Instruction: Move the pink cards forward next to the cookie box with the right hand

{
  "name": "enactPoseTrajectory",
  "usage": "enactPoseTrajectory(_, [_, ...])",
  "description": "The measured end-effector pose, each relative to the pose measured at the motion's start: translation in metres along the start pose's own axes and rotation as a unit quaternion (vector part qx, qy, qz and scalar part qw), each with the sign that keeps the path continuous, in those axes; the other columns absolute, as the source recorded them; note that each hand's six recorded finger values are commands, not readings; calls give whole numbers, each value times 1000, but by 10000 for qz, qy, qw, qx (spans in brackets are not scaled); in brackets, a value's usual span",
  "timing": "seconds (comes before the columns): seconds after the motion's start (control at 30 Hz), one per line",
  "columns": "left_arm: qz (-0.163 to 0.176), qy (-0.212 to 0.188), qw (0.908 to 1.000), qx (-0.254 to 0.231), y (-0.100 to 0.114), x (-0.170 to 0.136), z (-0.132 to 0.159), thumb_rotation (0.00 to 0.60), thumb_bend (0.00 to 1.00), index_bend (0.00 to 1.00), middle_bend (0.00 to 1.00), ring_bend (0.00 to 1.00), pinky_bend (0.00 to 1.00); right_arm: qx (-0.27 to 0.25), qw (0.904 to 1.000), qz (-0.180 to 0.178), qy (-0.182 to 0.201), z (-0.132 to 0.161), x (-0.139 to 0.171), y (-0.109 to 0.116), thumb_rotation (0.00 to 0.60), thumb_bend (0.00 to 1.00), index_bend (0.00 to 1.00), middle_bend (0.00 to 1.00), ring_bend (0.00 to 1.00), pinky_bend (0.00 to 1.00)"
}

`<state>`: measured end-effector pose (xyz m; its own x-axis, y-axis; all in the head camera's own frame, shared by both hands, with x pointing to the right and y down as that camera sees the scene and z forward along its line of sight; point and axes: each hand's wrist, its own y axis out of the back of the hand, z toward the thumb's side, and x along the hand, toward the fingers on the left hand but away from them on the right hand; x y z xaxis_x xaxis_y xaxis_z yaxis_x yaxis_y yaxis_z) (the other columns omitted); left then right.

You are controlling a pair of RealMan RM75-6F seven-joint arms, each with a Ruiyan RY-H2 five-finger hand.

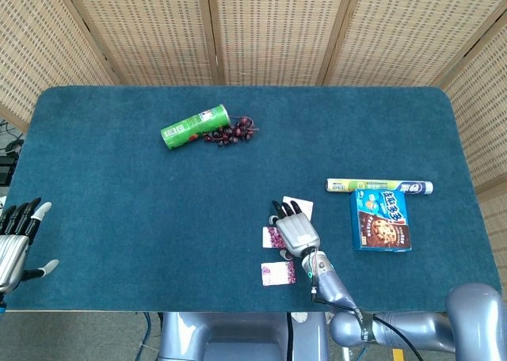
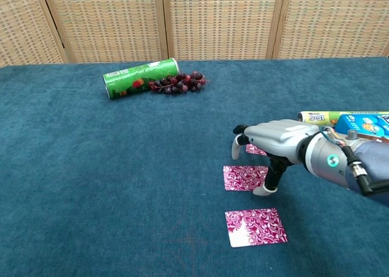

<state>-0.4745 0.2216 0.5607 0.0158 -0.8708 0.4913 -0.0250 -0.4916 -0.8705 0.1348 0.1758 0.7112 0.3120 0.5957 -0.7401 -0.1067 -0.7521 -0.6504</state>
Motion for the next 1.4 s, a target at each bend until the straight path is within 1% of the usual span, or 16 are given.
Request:
enactPoseTrajectory(0.1, [3,4,10000,6,0,0,0,600,6,0,0,0,0,-46,10000,21,-52,-2,-3,-1,600,311,263,0,0,0])
enactPoseTrajectory(0.6, [3,5,10000,7,0,0,0,600,6,0,0,0,0,-39,9998,127,-151,-6,-8,-9,600,311,263,0,0,0])
enactPoseTrajectory(1.4, [6,12,10000,23,0,0,0,600,6,0,0,0,0,-1,9999,112,56,0,-1,-13,600,311,263,0,0,0])
